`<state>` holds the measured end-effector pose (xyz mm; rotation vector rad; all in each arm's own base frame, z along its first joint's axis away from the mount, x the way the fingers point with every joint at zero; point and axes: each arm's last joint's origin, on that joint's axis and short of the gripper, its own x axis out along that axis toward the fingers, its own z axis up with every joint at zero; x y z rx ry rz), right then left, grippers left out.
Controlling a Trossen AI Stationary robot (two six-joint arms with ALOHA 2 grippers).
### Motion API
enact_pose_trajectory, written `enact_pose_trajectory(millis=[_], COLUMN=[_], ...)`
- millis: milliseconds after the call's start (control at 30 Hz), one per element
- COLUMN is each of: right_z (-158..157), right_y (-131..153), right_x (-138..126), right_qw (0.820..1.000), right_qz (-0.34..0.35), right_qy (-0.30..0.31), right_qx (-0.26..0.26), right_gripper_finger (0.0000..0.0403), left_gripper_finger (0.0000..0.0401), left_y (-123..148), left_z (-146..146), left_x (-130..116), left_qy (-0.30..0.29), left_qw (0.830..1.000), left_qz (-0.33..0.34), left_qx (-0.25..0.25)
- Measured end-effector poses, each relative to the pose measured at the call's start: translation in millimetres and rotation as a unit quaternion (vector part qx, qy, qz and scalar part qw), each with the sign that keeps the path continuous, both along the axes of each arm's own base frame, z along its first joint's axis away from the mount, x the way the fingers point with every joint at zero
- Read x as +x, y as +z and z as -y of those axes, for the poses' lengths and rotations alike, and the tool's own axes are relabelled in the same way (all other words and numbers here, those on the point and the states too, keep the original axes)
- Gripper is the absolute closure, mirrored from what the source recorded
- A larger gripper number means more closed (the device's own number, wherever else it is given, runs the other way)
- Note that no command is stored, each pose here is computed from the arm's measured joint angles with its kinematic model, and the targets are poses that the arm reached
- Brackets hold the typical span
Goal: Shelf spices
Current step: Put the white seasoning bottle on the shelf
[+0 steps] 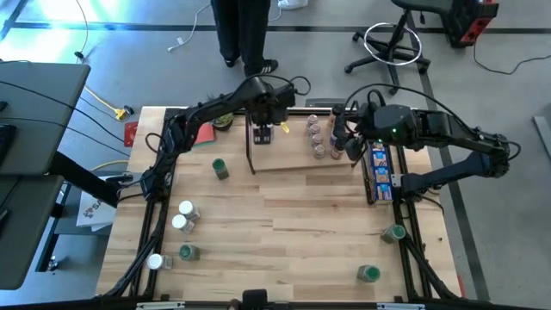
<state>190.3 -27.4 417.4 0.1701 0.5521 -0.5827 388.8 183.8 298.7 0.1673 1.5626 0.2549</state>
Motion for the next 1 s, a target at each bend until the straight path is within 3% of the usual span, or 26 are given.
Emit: enact_pose_trajectory(millis=[233,333,533,800,1000], right_z=[-0.5,-0.7,-0.7,-0.8,-0.6], right_y=[-0.2,-0.2,-0.2,-0.7,-0.6], right_x=[0.2,0.3,0.2,-0.2,-0.3], right_qw=[0.999,0.999,0.999,0.998,0.998], right_qz=[-0.018,-0.023,-0.022,-0.028,-0.028], right_qy=[0.031,0.04,0.039,0.042,0.04], right_qx=[-0.021,-0.026,-0.025,-0.028,-0.03], right_gripper_finger=[0.0128,0.0128,0.0128,0.0128,0.0128], left_gripper_finger=[0.0158,0.0158,0.0158,0.0195,0.023], left_y=[16.7,16.8,16.9,16.5,16.7], left_z=[7.3,2.0,-5.5,28.0,58.2], left_x=[2.8,2.1,2.3,16.3,35.6], left_qy=[0.007,0.056,0.175,0.182,0.132], left_qw=[0.998,0.995,0.974,0.967,0.967], left_qz=[0.049,0.073,0.142,0.155,0.19], left_qx=[0.036,0.03,-0.035,-0.086,-0.108])
